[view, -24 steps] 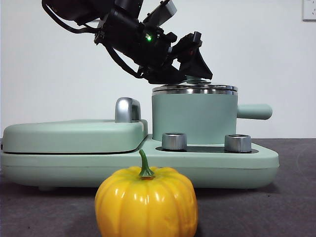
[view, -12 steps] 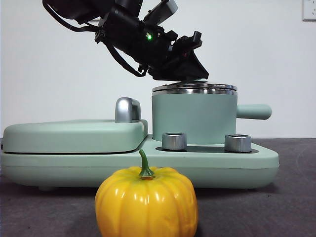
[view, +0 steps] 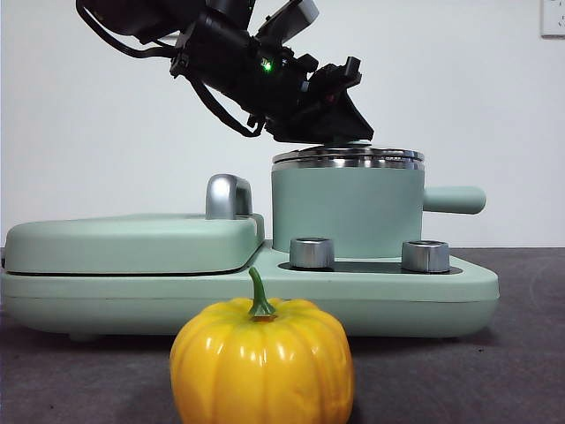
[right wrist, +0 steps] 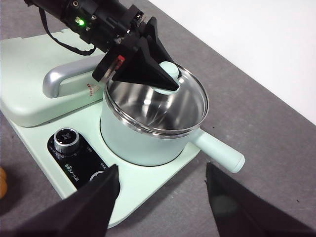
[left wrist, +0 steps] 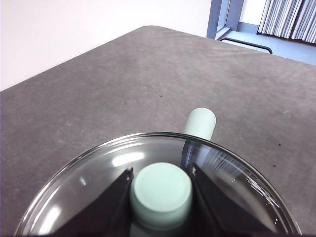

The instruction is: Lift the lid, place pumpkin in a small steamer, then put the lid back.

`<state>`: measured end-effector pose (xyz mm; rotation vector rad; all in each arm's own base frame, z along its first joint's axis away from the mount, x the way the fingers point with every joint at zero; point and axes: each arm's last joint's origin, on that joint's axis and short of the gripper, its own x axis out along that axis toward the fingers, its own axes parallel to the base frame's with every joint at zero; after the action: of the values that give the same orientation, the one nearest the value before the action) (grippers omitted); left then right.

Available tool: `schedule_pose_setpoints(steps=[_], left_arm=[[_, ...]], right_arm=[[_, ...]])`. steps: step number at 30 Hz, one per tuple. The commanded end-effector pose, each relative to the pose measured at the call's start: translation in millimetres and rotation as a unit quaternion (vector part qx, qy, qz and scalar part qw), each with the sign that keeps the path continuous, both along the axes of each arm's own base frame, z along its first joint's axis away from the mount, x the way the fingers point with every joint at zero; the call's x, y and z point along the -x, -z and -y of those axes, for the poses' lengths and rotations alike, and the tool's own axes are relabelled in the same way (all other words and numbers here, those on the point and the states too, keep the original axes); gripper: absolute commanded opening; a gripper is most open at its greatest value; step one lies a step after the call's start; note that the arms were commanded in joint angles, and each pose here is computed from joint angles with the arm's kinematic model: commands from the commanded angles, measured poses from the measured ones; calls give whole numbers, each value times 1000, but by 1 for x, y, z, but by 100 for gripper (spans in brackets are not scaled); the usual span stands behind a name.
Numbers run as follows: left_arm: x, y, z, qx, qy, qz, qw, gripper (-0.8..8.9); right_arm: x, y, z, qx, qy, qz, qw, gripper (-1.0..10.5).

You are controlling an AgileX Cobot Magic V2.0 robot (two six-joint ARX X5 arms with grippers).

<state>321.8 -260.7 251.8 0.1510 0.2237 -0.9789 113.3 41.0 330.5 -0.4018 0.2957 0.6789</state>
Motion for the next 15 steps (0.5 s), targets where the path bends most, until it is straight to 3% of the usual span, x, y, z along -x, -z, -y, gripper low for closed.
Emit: schedule_pose_setpoints(steps=[1, 8, 15], left_arm=[[5, -23, 0, 25, 4, 36, 999, 7], [21, -58, -13, 43, 3, 56, 998, 7], [49, -91, -38, 20, 0, 25, 999, 7]], right_arm=[[-1, -6, -1, -8, 3, 4, 1000, 281], [-2, -5, -1, -8, 3, 1, 1000, 281], [-2, -5, -1, -8, 3, 1, 1000, 281]])
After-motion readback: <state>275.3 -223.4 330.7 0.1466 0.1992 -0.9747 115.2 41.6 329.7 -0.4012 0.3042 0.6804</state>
